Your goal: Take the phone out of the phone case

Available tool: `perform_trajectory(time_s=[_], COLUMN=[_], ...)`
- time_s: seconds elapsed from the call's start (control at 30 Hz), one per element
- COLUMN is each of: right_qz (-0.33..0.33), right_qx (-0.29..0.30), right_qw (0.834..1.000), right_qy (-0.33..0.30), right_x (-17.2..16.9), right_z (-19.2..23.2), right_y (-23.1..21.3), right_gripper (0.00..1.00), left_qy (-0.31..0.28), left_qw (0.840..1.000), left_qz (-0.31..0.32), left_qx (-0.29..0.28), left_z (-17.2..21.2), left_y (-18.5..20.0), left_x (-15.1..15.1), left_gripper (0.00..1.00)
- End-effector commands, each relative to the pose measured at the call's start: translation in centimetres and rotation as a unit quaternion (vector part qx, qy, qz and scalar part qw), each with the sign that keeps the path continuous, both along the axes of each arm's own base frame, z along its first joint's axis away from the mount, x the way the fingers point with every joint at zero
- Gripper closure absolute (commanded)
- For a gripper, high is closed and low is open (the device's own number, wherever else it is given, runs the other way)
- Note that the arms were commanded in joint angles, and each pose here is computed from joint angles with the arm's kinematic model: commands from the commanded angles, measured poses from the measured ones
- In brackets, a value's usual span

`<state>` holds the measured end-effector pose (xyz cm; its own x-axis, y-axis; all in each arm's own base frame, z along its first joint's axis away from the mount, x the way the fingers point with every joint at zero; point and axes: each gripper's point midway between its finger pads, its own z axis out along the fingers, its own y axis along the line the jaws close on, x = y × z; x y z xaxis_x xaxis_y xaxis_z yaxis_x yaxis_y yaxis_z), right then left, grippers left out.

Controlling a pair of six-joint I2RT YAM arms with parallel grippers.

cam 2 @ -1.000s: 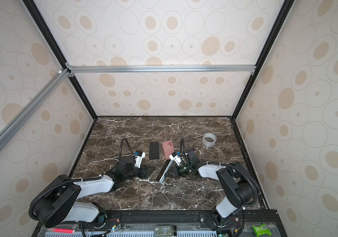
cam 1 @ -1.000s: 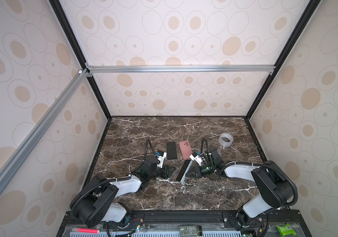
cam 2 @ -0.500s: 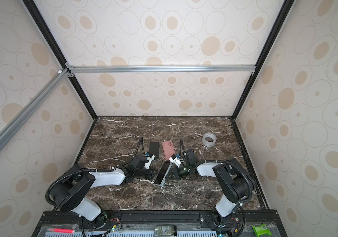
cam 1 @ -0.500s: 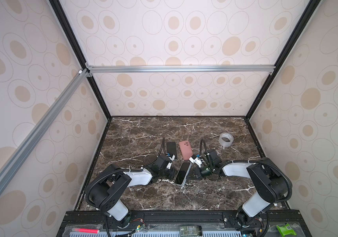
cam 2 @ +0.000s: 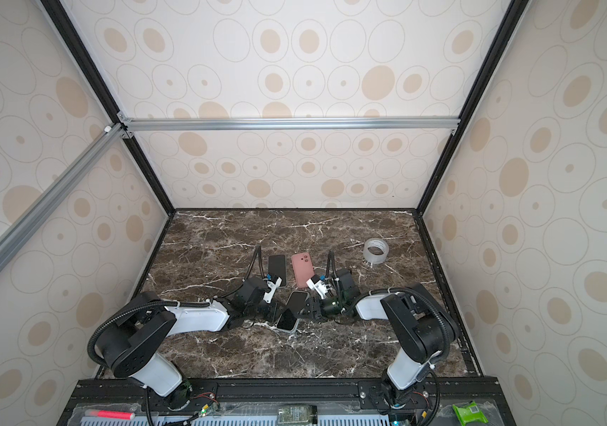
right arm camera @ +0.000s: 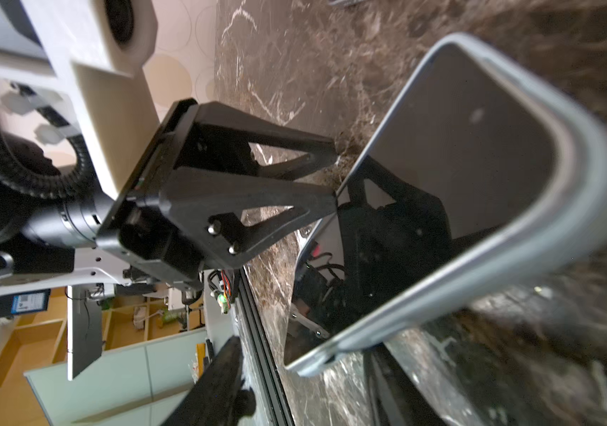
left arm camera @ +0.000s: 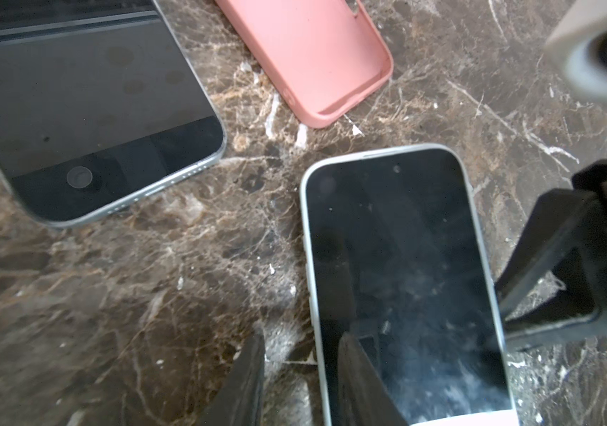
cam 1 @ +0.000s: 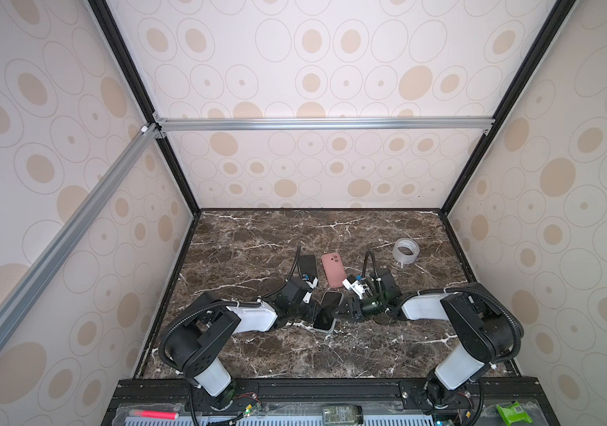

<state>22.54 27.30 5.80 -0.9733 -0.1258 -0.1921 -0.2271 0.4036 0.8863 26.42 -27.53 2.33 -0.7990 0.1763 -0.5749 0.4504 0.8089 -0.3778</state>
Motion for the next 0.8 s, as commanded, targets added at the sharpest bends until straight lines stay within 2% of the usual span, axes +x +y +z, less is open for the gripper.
perform_trajectory(time_s=[0.0,0.27,0.57,0.77], right_qz=[-0.017,-0.087,-0.054,-0.052], right_qx=[0.026,0.046,0.062,0.07], right_qw=[0.999,0.995,0.996,0.996], right_qy=[-0.021,-0.024,-0.029,-0.021], right_x=[1.3,3.5,3.3,3.5], right_z=[0.5,-0.1,0.6,0.5], right_y=[0.5,0.6,2.5,3.0], right_gripper=[0.42,0.41,0.49,0.5], left_qy=[0.05,0.058,0.061,0.051], left_qw=[0.998,0.998,0.997,0.998], left_qz=[-0.008,-0.014,-0.017,-0.016], left_qx=[0.04,0.036,0.036,0.025], left_z=[-3.2,-3.6,-3.8,-3.0], left_y=[1.3,1.0,1.0,0.7], left_x=[-2.2,-2.4,-2.6,-2.3], left_gripper=[0.66,0.66,0.66,0.67])
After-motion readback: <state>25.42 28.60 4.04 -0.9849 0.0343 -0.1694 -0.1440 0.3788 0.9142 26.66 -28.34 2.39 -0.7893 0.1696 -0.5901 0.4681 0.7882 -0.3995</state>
